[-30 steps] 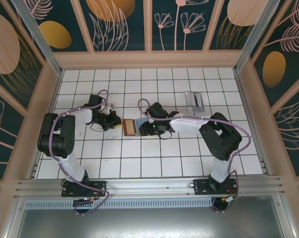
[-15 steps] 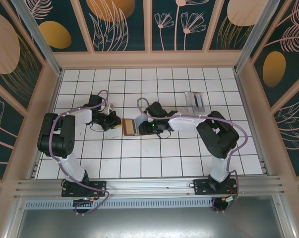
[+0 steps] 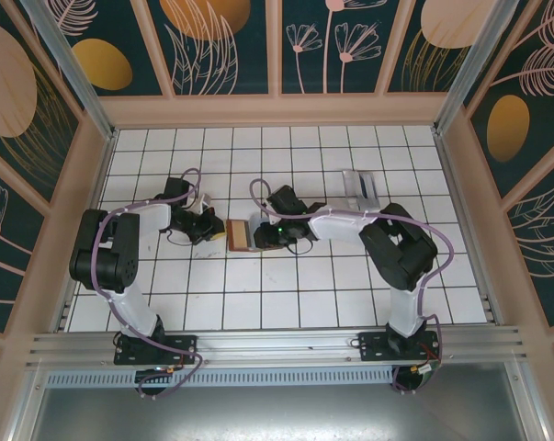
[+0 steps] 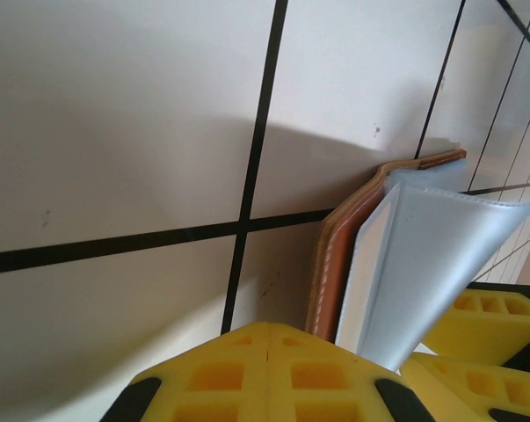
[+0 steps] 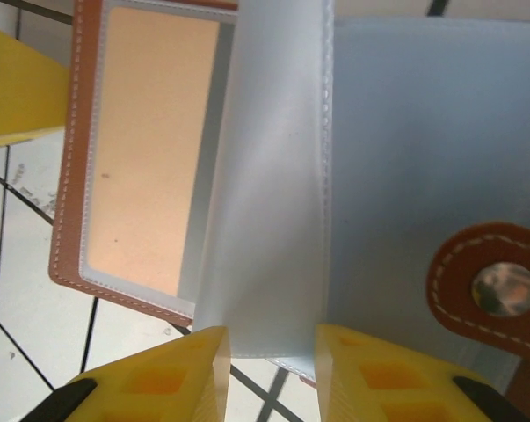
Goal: Put the credit cards into the card holder
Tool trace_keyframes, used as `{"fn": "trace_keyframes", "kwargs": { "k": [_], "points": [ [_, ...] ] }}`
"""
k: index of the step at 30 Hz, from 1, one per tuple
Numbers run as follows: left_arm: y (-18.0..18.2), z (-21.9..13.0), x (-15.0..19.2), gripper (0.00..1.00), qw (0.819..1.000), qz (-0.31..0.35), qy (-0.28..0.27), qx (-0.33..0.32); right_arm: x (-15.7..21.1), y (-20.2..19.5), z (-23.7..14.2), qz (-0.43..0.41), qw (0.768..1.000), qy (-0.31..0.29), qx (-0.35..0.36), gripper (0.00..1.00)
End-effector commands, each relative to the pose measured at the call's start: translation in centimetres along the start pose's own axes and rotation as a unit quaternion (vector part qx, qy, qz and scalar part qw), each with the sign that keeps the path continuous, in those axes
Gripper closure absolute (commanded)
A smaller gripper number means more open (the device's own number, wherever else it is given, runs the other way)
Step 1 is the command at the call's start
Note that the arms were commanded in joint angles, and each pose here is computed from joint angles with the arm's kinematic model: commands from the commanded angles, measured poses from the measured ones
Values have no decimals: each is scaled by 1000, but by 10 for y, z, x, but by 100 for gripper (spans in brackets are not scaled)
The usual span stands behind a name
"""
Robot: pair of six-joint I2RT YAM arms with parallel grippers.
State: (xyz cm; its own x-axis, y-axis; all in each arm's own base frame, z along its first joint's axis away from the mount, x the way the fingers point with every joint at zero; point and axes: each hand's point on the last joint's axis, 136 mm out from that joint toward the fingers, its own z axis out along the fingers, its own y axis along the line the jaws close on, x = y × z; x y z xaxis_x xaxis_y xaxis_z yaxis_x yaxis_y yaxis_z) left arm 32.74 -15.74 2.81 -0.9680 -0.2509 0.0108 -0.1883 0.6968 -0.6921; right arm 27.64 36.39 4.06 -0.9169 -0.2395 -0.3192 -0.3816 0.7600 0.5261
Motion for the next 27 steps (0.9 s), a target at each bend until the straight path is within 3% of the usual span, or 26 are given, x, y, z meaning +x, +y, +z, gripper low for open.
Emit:
{"fn": "trace_keyframes", "kwargs": {
  "k": [1, 16, 24, 27],
  "points": [
    [5, 6, 8, 97, 1000, -1, 18, 1, -16, 15, 0, -16, 999, -15, -35, 67],
    [-1, 4, 3, 97, 1000, 5, 13, 8, -42, 31, 1, -24, 997, -38, -67, 54],
    [2, 3, 5, 96, 1000, 9, 9, 0, -63, 31, -68, -32, 984, -170, -35, 53],
    [2, 6, 6, 97, 1000, 4, 16, 8, -63, 14, -88, -21, 980, -200, -10, 52]
  ]
}}
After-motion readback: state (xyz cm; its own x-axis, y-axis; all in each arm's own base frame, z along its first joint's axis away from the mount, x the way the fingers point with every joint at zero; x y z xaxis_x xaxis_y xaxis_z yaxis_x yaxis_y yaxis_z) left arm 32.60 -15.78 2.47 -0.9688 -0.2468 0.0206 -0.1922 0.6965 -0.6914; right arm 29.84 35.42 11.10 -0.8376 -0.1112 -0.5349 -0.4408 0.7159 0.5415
